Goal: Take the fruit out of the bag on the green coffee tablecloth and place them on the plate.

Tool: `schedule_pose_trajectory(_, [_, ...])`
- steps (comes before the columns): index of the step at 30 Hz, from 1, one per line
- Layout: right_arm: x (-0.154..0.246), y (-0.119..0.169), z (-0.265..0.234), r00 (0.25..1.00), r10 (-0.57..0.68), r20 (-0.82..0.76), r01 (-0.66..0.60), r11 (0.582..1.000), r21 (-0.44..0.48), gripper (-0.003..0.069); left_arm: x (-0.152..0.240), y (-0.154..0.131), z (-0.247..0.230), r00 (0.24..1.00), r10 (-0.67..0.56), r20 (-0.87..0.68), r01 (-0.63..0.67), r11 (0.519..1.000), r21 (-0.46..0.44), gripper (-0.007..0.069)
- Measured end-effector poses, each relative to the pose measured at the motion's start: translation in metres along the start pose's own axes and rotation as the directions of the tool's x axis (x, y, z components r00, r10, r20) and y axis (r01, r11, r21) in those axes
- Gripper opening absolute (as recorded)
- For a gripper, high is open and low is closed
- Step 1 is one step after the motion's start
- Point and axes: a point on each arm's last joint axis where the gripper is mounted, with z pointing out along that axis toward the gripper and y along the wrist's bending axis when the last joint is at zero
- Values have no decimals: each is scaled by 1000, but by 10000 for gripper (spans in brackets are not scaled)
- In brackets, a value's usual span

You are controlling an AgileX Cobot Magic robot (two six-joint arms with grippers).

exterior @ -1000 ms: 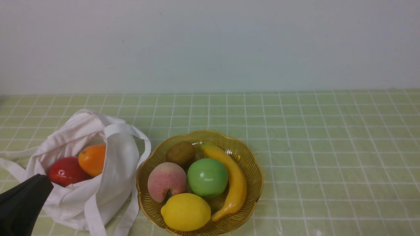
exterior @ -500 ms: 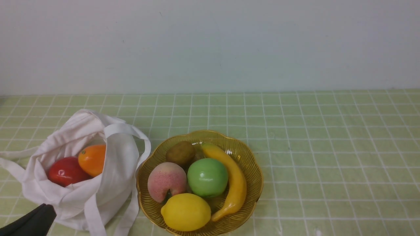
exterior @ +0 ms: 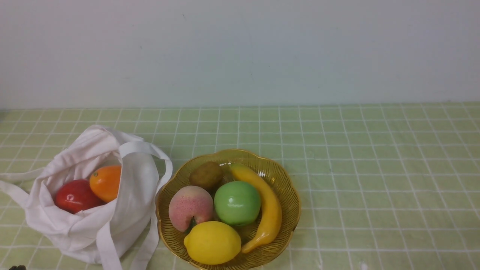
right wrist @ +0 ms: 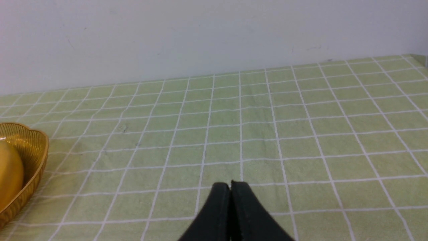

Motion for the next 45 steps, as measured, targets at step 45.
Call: schedule_pose_trajectory(45, [0, 0, 0, 1000, 0, 0, 0, 1000, 0, -15, 2, -2, 0, 999, 27, -26, -25, 999, 43, -8])
